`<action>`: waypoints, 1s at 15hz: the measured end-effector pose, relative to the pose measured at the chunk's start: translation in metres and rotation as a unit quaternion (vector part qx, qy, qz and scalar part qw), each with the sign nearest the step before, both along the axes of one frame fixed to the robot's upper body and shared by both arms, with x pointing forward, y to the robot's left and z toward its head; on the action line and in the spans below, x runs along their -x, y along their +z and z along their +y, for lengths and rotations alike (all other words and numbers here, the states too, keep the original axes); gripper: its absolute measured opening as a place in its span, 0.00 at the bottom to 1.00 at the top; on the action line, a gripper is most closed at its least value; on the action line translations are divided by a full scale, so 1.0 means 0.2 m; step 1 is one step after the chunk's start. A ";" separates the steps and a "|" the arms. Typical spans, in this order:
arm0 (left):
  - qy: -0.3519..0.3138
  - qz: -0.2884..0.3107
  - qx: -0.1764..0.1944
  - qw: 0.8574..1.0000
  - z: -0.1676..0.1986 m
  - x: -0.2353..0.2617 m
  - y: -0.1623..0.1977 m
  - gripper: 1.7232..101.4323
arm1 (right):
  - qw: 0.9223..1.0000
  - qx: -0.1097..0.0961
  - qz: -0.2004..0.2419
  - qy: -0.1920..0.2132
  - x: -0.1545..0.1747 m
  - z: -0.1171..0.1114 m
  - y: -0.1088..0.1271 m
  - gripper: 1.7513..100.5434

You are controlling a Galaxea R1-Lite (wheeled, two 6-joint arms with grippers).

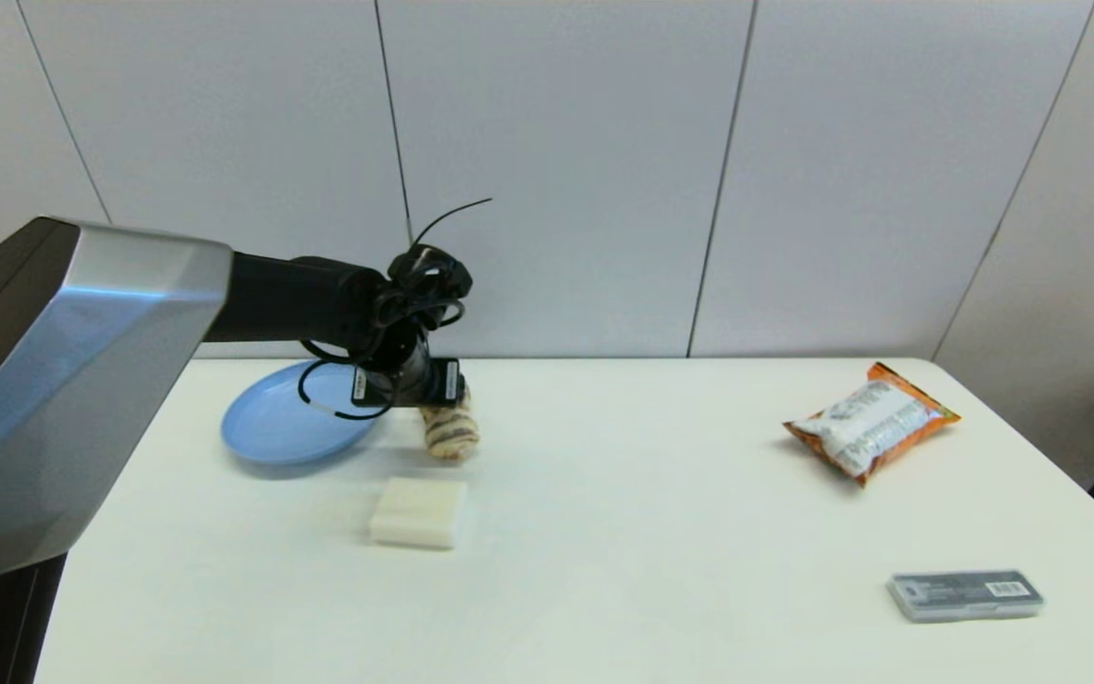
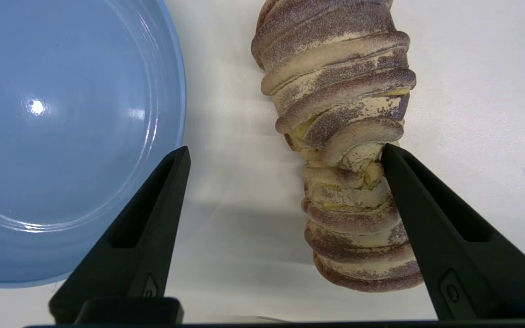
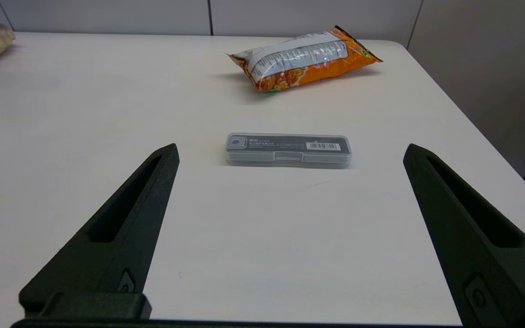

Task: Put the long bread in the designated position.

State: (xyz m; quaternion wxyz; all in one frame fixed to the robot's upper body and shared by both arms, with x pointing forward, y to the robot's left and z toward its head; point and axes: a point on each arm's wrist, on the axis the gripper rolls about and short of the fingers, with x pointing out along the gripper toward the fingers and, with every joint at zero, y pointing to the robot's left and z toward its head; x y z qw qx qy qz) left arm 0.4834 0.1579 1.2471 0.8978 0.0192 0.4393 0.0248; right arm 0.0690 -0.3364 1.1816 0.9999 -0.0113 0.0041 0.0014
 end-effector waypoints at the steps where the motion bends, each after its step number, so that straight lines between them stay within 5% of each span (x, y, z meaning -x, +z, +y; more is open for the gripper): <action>1: -0.006 -0.003 -0.003 1.000 0.00 0.00 0.01 0.86 | 1.000 0.000 0.000 0.000 0.00 0.00 0.00 0.97; 10: -0.071 -0.070 0.008 0.995 -0.12 0.08 0.27 0.93 | 1.000 0.000 0.000 0.000 0.00 0.00 0.00 0.97; 15: -0.195 -0.128 -0.012 0.972 -0.05 0.31 0.60 0.95 | 1.000 0.000 0.000 0.000 0.00 0.00 0.00 0.97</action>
